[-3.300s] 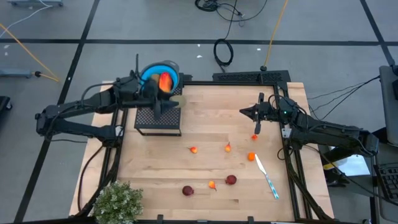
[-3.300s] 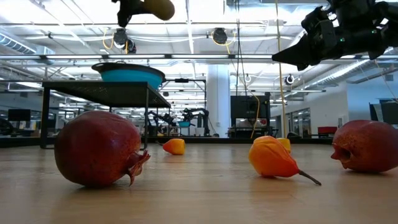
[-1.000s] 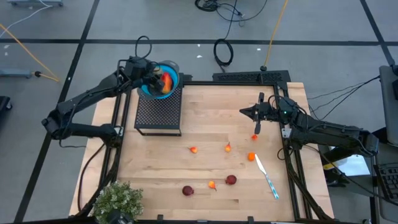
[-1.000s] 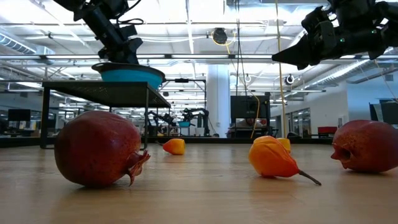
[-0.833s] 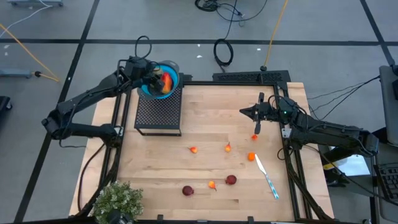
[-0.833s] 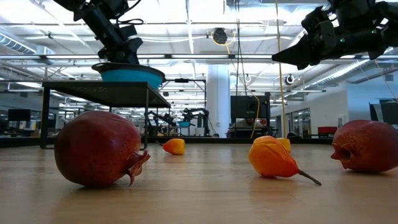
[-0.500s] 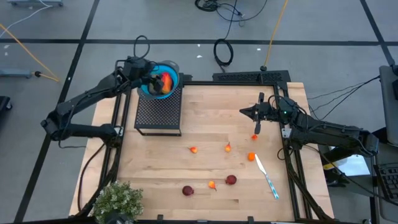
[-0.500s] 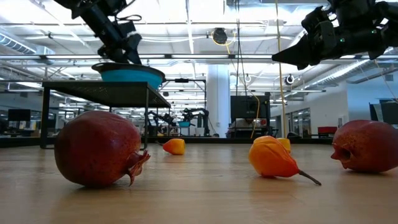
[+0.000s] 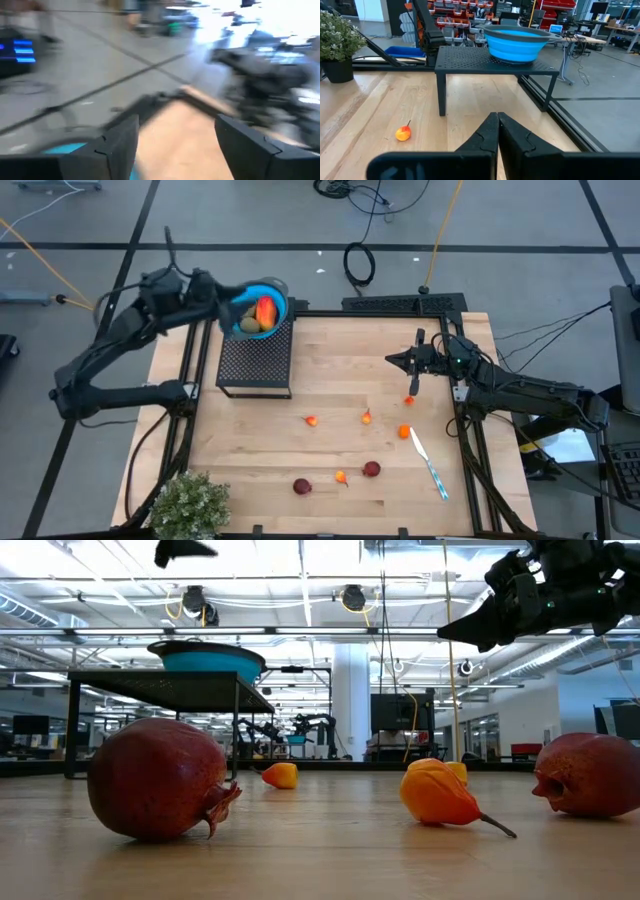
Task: Pick & Place Fruit
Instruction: Put the peach into the blue strainer bowl on the shelf
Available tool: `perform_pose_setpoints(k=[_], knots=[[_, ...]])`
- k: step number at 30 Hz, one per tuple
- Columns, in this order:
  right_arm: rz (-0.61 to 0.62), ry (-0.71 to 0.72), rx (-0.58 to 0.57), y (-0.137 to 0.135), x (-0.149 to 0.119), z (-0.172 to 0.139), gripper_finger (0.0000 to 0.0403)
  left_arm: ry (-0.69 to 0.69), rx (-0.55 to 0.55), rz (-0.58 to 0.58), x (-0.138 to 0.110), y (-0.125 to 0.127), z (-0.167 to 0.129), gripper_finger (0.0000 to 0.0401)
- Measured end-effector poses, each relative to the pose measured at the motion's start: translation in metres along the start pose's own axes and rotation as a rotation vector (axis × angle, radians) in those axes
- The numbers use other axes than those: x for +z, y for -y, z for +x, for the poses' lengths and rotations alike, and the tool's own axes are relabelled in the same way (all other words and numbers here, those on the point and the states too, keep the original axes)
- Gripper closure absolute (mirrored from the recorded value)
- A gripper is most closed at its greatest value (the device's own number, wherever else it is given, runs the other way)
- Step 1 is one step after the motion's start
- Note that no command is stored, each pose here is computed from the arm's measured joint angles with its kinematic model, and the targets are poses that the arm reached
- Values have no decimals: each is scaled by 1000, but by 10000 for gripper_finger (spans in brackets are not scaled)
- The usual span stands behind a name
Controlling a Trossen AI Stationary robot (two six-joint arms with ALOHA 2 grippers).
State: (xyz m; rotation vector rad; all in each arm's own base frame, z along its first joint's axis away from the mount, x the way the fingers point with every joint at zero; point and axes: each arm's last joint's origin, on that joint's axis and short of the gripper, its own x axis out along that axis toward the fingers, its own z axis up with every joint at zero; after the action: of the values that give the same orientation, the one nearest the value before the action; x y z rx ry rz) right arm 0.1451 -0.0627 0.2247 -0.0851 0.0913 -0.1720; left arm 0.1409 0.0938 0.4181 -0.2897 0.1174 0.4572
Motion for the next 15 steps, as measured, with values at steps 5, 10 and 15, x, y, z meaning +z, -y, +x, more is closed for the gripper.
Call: perform_pose_setpoints(k=[5, 10, 15], knots=[[-2, 0, 2, 0, 0, 0, 403, -23, -169, 4, -5, 17, -18, 185], [-40, 1, 3, 0, 0, 0, 403, -66, -174, 47, -12, 24, -25, 232], [-49, 1, 5, 0, 0, 0, 403, -84, -169, 113, -15, 29, -26, 284]])
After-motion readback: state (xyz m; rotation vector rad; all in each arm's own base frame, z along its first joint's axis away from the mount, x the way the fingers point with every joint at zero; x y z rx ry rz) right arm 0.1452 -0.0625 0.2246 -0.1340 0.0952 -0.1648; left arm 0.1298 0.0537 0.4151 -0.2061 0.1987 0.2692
